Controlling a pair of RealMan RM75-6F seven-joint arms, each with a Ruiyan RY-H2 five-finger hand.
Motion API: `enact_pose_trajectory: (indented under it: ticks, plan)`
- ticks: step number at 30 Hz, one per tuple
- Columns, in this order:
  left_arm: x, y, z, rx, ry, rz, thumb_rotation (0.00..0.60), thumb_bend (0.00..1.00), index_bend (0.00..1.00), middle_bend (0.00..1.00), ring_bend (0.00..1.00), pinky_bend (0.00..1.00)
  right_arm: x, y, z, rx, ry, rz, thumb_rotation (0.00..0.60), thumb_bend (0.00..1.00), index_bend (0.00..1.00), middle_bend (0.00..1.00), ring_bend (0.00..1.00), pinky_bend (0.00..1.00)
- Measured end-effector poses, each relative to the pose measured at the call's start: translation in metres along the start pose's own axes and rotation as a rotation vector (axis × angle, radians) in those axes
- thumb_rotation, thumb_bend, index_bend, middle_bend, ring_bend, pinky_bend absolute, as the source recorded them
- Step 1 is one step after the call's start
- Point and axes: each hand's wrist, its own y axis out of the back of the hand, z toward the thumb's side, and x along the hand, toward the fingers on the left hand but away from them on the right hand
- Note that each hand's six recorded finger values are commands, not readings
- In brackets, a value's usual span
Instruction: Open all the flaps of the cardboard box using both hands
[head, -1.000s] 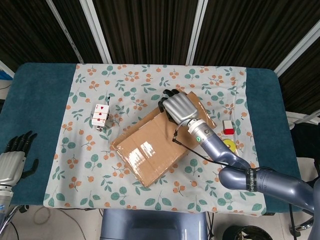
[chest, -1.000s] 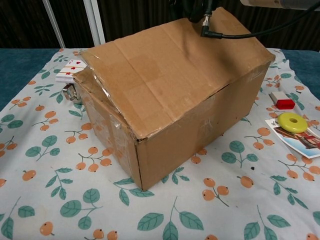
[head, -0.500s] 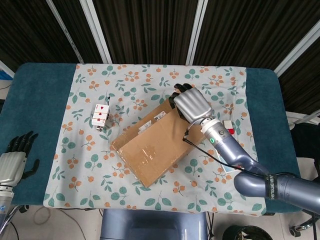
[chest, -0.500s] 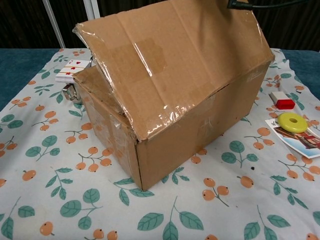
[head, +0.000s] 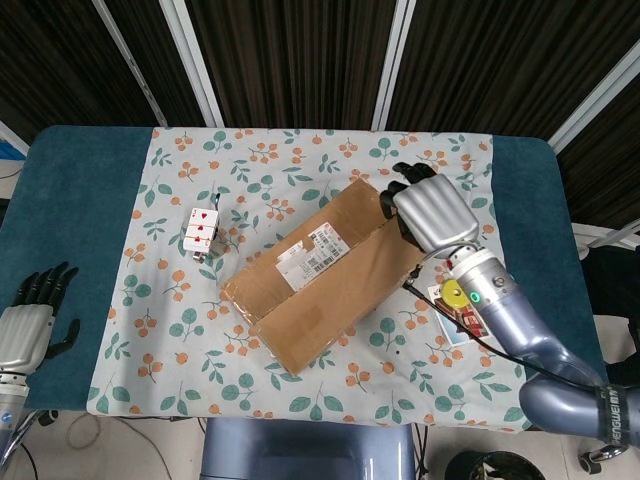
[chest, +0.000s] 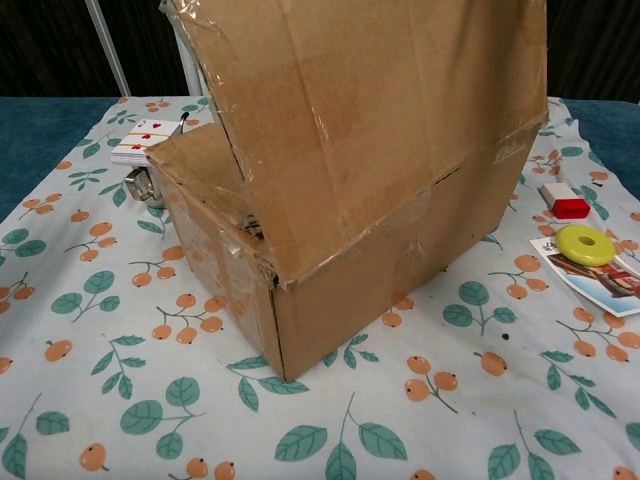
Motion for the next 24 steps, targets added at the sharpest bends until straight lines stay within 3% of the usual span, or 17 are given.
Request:
enact_pose_trajectory:
  ticks: [6,13,24]
  plan:
    - [0.0,0.001,-0.001,-0.006,0.007,0.008,0.6,0.46,0.0,0.0,0.0,0.0,0.026,0.004,-0.02,0.002,-0.06,0.025,0.6,1.0,0.53,0.45,0.19,0.23]
    - [-0.002,0.001,0.001,-0.002,0.002,0.01,0.6,0.46,0.0,0.0,0.0,0.0,0.06,-0.01,-0.045,-0.009,-0.134,0.092,0.6,1.0,0.53,0.45,0.19,0.23]
    - [-0.001,0.001,-0.001,-0.001,0.008,0.012,0.6,0.46,0.0,0.0,0.0,0.0,0.092,-0.029,-0.061,-0.038,-0.186,0.136,0.6,1.0,0.53,0.45,0.19,0.23]
